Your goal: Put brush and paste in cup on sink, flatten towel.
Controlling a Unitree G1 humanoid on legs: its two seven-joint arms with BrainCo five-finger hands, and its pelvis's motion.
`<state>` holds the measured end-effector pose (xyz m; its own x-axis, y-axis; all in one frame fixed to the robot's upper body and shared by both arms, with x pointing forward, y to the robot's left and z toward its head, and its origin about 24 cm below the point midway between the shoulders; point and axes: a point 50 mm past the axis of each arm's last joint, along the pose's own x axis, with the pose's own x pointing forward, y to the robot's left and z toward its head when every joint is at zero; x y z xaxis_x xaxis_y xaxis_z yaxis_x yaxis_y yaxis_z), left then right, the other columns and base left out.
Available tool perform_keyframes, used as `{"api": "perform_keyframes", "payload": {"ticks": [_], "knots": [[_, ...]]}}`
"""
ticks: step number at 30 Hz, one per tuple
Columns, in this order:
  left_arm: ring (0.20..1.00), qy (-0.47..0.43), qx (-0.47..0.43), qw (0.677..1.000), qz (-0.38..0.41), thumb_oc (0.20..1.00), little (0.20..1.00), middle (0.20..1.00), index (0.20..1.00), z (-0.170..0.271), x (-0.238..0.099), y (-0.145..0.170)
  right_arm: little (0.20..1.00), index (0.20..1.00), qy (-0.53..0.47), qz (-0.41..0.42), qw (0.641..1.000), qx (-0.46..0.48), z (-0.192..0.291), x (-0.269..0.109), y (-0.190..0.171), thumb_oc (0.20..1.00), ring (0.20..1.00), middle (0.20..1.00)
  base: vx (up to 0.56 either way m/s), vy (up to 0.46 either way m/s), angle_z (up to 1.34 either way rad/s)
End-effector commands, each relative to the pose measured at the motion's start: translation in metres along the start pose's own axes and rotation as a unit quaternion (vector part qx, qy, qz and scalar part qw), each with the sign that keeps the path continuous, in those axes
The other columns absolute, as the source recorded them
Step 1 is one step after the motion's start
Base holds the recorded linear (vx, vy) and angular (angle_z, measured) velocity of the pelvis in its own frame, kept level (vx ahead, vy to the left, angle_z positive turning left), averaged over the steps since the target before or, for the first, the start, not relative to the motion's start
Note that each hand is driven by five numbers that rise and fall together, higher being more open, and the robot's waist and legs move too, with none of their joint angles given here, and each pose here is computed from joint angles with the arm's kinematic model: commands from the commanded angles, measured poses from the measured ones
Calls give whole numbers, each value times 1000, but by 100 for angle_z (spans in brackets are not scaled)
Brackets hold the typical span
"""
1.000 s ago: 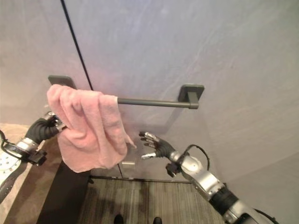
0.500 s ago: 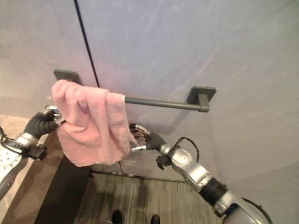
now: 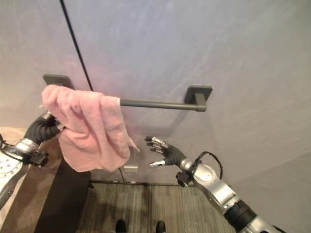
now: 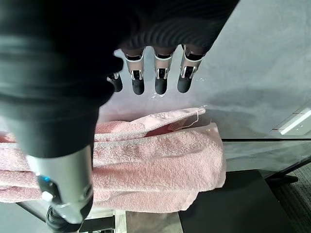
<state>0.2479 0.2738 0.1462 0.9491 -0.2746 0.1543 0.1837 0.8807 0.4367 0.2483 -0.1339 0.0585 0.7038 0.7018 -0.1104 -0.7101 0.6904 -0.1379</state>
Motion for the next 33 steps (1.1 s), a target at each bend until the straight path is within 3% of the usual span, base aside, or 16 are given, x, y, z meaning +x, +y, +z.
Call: {"api": "perform_keyframes", "payload": {"ticks": [1, 12, 33], "knots": [[200, -24, 22, 999, 19, 200, 200, 200, 200, 7, 2, 11, 1000, 1000, -57, 67, 996, 6, 23, 14, 20, 1000, 1000, 1000, -27, 20, -12], [200, -31, 21, 999, 23, 200, 200, 200, 200, 11, 3, 13, 1000, 1000, -69, 147, 986, 32, 34, 42, 48, 1000, 1000, 1000, -20, 9, -5], [200, -40, 17, 999, 27, 200, 200, 200, 200, 13, 4, 8, 1000, 1000, -48, 93, 994, -28, 23, 40, 35, 1000, 1000, 1000, 3, 0, 4]]}}
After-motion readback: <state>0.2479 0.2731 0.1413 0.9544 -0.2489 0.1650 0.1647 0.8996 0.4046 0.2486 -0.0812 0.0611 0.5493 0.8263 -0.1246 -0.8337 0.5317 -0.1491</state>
